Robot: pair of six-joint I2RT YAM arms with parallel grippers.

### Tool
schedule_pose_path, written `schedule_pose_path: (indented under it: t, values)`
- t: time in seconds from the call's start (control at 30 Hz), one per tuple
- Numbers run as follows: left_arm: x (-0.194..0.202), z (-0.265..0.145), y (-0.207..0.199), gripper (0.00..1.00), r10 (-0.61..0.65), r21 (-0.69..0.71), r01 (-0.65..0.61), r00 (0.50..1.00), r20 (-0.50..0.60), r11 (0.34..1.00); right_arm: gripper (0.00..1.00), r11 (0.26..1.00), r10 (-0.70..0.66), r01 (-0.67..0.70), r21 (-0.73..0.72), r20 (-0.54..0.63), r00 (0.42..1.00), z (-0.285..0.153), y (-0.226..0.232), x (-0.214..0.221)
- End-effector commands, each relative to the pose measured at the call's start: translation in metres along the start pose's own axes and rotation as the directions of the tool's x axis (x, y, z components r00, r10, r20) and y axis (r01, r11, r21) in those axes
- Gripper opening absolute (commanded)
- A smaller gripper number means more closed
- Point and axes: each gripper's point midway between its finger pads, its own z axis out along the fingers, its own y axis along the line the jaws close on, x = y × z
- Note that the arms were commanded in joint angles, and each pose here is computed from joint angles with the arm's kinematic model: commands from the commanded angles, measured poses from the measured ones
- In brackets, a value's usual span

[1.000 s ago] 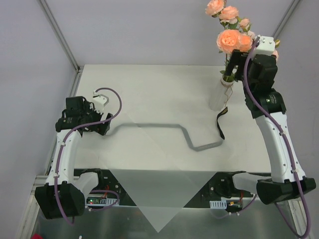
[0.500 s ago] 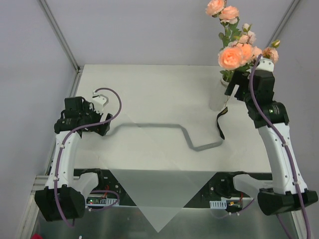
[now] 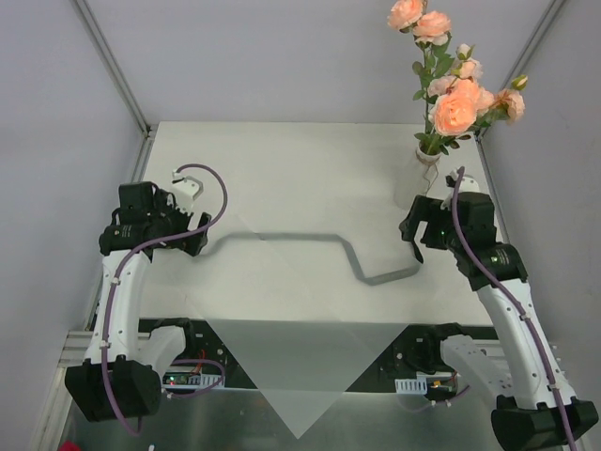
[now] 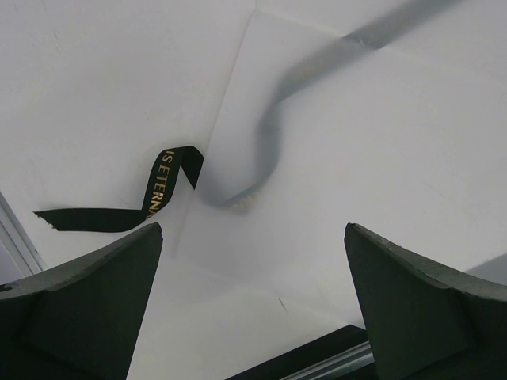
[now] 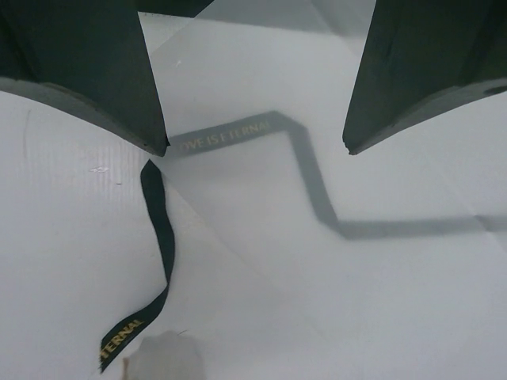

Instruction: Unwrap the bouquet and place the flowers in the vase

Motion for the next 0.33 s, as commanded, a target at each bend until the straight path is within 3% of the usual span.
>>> schedule_pose_path:
  t: [0.0, 0.3]
  values:
    - [-0.012, -0.006, -0.009, 0.99, -0.033, 0.039, 0.032, 0.999, 0.027, 0.999, 0.96, 0.985, 0.01, -0.001, -0.171, 0.052, 0.999, 0.004, 0.037, -0.004]
    - [-0.01, 0.003, -0.007, 0.99, -0.094, 0.043, 0.094, 0.996, 0.002, 0.995, 0.96, 0.981, -0.119, 0.118, -0.152, 0.003, 0.993, 0.041, 0.067, -0.001]
